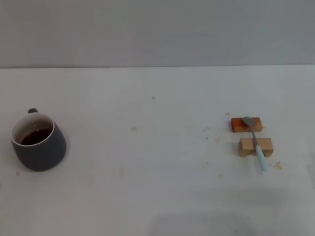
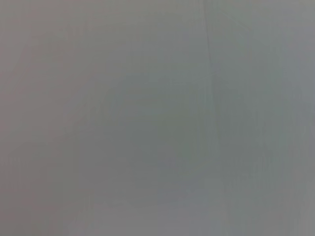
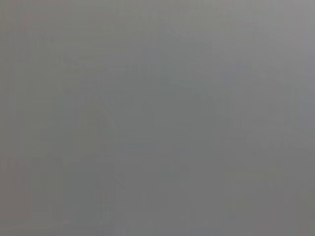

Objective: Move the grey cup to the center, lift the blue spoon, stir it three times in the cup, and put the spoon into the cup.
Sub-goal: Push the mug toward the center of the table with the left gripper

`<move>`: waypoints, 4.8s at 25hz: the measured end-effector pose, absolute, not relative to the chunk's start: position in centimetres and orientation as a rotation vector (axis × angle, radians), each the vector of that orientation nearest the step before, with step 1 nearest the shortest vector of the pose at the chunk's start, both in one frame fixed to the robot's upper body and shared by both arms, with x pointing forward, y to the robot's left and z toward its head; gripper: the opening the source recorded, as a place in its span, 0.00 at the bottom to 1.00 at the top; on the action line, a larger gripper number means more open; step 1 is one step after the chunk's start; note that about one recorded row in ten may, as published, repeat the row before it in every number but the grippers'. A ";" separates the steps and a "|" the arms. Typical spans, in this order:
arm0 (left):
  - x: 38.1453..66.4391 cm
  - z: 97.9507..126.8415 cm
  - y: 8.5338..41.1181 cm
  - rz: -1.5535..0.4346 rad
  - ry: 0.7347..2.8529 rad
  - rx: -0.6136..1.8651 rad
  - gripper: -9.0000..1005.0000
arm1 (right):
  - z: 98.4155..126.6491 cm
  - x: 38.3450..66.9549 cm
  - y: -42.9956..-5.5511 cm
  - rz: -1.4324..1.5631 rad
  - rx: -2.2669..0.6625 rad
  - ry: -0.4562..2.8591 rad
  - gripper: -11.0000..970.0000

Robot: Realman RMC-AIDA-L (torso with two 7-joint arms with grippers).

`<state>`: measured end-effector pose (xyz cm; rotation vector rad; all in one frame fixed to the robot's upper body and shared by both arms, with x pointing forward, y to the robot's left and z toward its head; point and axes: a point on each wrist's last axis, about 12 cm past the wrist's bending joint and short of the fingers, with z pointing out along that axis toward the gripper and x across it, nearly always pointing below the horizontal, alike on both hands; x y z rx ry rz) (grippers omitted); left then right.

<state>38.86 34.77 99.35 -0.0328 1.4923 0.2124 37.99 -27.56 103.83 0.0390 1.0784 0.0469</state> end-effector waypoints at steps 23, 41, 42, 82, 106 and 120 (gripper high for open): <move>40.7 99.2 35.4 0.237 1.535 0.034 0.01 | 103.8 38.1 -27.5 0.050 0.041 1.078 0.80; 45.6 98.7 33.2 0.310 1.618 0.321 0.01 | 103.9 37.8 -27.5 0.046 0.048 1.072 0.80; 45.6 98.7 33.2 0.310 1.618 0.321 0.01 | 103.9 37.8 -27.5 0.046 0.048 1.072 0.80; 46.9 98.6 30.4 0.209 1.601 0.480 0.01 | 103.9 37.8 -27.5 0.047 0.048 1.070 0.79; 46.8 98.8 24.6 -0.027 1.540 0.590 0.01 | 104.1 38.0 -27.3 0.060 0.050 1.057 0.79; 46.7 98.6 25.8 0.021 1.559 0.574 0.01 | 104.1 37.9 -27.4 0.060 0.051 1.058 0.79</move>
